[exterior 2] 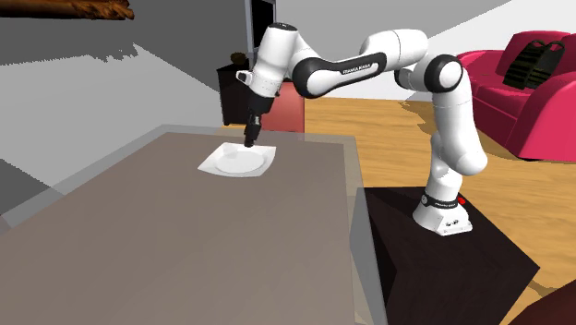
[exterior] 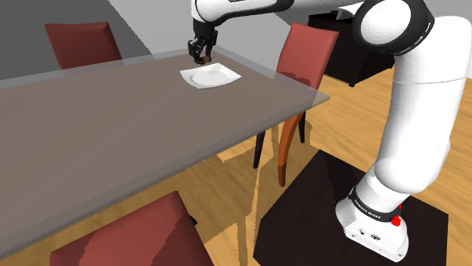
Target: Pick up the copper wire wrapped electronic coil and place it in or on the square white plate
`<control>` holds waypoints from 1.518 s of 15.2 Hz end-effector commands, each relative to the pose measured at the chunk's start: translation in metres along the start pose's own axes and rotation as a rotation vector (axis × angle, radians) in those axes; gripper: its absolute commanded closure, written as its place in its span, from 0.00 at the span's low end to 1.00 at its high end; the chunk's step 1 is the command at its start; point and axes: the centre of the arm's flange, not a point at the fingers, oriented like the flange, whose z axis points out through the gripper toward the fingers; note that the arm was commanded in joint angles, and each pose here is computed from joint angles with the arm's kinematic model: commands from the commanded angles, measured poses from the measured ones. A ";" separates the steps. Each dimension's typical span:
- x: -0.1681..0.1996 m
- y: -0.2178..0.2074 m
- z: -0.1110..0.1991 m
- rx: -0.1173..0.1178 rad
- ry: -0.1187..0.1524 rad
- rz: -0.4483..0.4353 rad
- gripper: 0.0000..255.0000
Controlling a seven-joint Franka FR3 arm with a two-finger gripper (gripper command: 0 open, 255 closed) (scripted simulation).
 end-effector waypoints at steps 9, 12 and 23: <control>0.027 0.061 0.047 0.000 0.000 -0.001 1.00; 0.022 0.058 0.061 0.000 0.000 -0.001 1.00; 0.009 0.052 0.098 0.000 0.000 -0.001 1.00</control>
